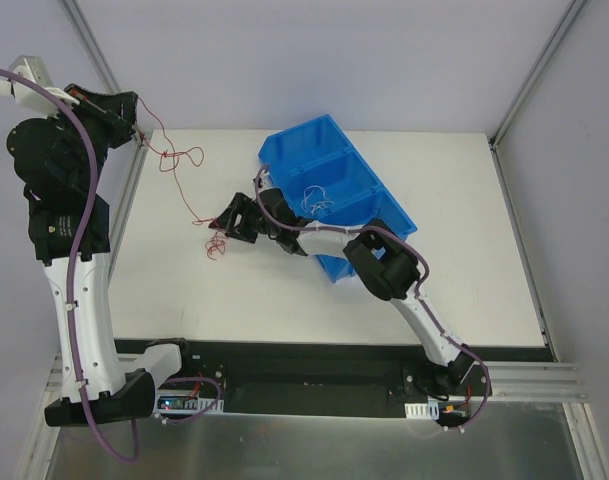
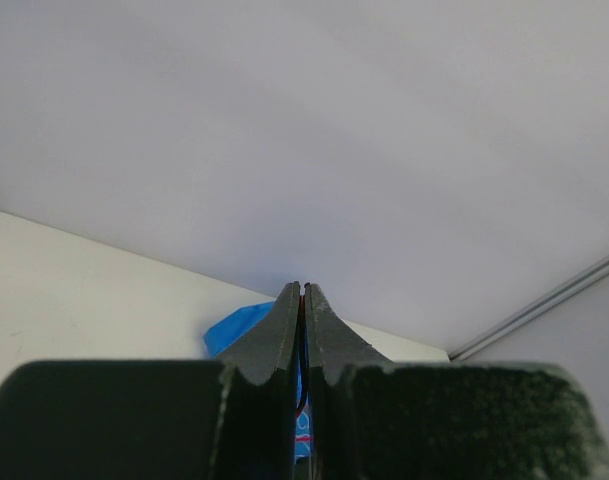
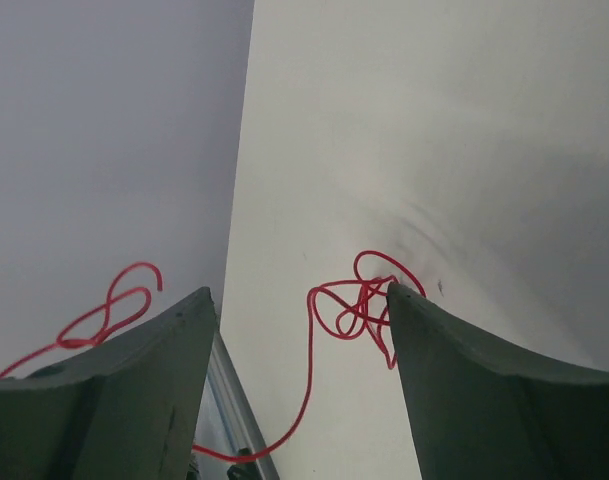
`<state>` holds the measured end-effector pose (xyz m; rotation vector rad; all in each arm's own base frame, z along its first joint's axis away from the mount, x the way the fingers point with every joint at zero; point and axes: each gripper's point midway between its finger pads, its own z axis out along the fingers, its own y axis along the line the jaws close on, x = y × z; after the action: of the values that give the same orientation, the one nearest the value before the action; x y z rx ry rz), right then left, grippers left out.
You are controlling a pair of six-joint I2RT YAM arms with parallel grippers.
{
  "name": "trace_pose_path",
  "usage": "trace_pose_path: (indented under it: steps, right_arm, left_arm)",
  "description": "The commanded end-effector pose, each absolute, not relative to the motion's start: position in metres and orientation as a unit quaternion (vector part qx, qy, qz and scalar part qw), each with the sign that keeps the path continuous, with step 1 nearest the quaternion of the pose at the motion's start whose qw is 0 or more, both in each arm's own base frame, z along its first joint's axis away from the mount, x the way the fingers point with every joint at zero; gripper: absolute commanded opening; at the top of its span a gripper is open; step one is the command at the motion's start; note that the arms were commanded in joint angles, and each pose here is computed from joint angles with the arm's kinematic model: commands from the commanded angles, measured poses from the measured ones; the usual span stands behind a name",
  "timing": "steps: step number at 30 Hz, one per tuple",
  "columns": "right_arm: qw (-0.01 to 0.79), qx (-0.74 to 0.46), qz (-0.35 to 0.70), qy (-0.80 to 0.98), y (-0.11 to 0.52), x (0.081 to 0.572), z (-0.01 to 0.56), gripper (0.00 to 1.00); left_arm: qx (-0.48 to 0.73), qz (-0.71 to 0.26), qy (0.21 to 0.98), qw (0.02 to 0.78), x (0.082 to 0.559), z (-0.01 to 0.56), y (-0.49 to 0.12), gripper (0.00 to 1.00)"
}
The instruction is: Untangle the cables
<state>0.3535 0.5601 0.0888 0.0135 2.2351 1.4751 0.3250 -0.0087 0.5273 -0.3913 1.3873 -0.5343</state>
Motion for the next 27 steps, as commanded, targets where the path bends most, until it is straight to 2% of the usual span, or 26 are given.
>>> trace_pose_path:
  steps: [1, 11, 15, 18, 19, 22, 23, 27]
  right_arm:
    - [0.186, 0.074, 0.577, 0.792, 0.57, 0.354, 0.082, 0.7]
    - [0.153, 0.068, 0.53, 0.831, 0.59, 0.337, 0.049, 0.68]
    - [0.129, 0.068, 0.532, 0.834, 0.597, 0.325, 0.044, 0.55]
    - [0.142, 0.065, 0.51, 0.846, 0.596, 0.317, 0.04, 0.48]
    - [0.145, 0.065, 0.504, 0.849, 0.596, 0.317, 0.039, 0.42]
    - [0.157, 0.061, 0.498, 0.851, 0.589, 0.325, 0.041, 0.05]
    - [0.167, 0.056, 0.487, 0.856, 0.582, 0.331, 0.042, 0.01]
    - [0.292, -0.003, 0.389, 0.874, 0.533, 0.374, 0.07, 0.0]
  left_arm:
    - [-0.161, -0.25, 0.601, 0.742, 0.318, 0.546, -0.011, 0.0]
    - [-0.161, -0.263, 0.598, 0.739, 0.315, 0.546, -0.015, 0.0]
    - [-0.159, -0.261, 0.597, 0.742, 0.312, 0.548, -0.015, 0.0]
    - [-0.154, -0.263, 0.596, 0.743, 0.309, 0.55, -0.017, 0.0]
    - [-0.154, -0.264, 0.596, 0.743, 0.308, 0.55, -0.017, 0.0]
    - [-0.145, -0.254, 0.588, 0.754, 0.3, 0.559, -0.017, 0.0]
    - [-0.139, -0.238, 0.585, 0.763, 0.294, 0.563, -0.015, 0.0]
    - [-0.156, -0.159, 0.534, 0.815, 0.247, 0.591, 0.007, 0.0]
